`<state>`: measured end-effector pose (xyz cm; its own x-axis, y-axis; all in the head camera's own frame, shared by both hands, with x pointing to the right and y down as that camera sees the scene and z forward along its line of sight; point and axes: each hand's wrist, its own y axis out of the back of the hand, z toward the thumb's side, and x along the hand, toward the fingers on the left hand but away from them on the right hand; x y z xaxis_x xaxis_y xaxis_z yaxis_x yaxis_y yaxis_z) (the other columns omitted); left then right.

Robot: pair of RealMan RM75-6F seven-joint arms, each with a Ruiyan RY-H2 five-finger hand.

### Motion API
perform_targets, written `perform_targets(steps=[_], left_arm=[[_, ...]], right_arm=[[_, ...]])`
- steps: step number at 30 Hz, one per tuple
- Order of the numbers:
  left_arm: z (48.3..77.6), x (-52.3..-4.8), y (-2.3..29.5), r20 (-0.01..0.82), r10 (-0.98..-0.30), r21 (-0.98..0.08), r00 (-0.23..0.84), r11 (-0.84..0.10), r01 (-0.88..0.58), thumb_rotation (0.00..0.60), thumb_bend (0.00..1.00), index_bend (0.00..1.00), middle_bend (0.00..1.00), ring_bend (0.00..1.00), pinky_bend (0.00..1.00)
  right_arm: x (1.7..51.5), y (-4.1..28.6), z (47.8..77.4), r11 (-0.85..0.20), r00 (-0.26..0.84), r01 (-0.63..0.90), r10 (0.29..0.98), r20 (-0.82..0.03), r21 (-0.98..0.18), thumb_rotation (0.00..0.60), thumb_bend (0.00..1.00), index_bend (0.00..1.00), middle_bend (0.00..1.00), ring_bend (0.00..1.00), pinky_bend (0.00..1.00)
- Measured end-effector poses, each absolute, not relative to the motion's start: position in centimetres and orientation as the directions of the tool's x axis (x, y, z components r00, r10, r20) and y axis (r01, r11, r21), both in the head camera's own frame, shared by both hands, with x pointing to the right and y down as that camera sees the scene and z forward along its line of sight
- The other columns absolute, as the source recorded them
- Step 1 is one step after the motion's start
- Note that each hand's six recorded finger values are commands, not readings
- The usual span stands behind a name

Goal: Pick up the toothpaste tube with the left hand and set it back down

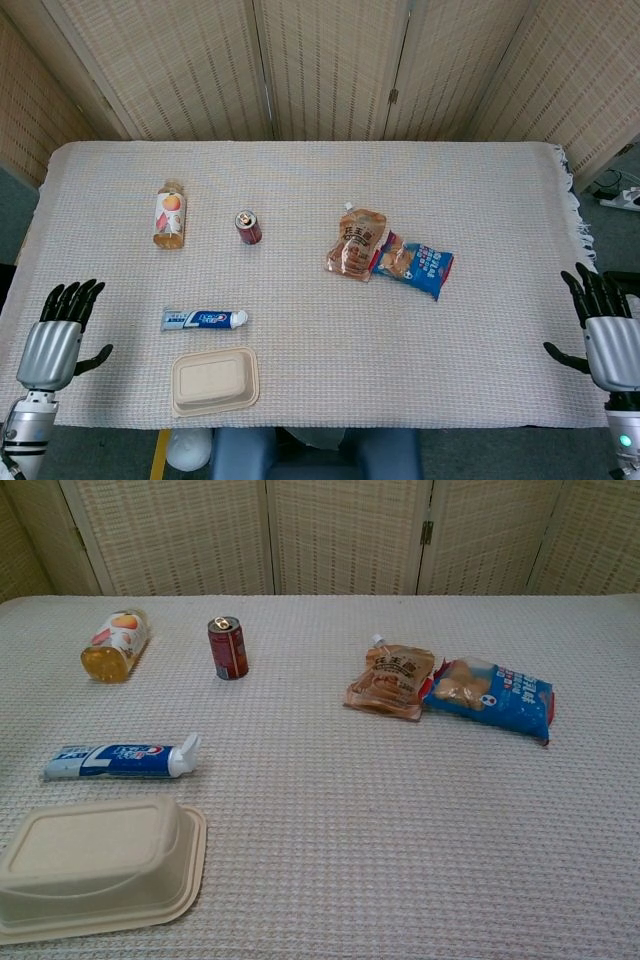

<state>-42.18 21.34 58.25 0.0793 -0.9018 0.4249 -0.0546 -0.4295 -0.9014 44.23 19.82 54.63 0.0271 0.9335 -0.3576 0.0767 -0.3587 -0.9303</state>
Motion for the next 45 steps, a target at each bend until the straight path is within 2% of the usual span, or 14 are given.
perform_targets(steps=[12, 23, 30, 45], left_arm=[[60.5, -37.8, 17.7, 0.440, -0.867, -0.885, 0.234, -0.462, -0.050, 0.600, 0.27, 0.14, 0.13, 0.13, 0.00], [65.1, -33.3, 16.6, 0.531, -0.778, -0.831, 0.337, -0.556, 0.025, 0.600, 0.27, 0.14, 0.13, 0.13, 0.00], [67.5, -32.0, 17.1, 0.590, -0.730, -0.795, 0.346, -0.600, 0.090, 0.600, 0.27, 0.09, 0.13, 0.11, 0.00], [71.2, -31.5, 17.5, 0.647, -0.695, -0.757, 0.314, -0.637, 0.147, 0.600, 0.27, 0.07, 0.10, 0.10, 0.00]], right_arm=[[44.5, 19.7, 54.0, -0.341, 0.025, 0.084, 0.940, -0.340, -0.936, 0.600, 0.01, 0.00, 0.00, 0.00, 0.00], [44.9, 19.8, 54.2, -0.346, 0.016, 0.091, 0.938, -0.346, -0.934, 0.600, 0.01, 0.00, 0.00, 0.00, 0.00], [45.1, 19.8, 54.3, -0.347, 0.012, 0.093, 0.938, -0.348, -0.933, 0.600, 0.01, 0.00, 0.00, 0.00, 0.00], [45.3, 19.8, 54.4, -0.346, 0.009, 0.099, 0.938, -0.347, -0.933, 0.600, 0.01, 0.00, 0.00, 0.00, 0.00]])
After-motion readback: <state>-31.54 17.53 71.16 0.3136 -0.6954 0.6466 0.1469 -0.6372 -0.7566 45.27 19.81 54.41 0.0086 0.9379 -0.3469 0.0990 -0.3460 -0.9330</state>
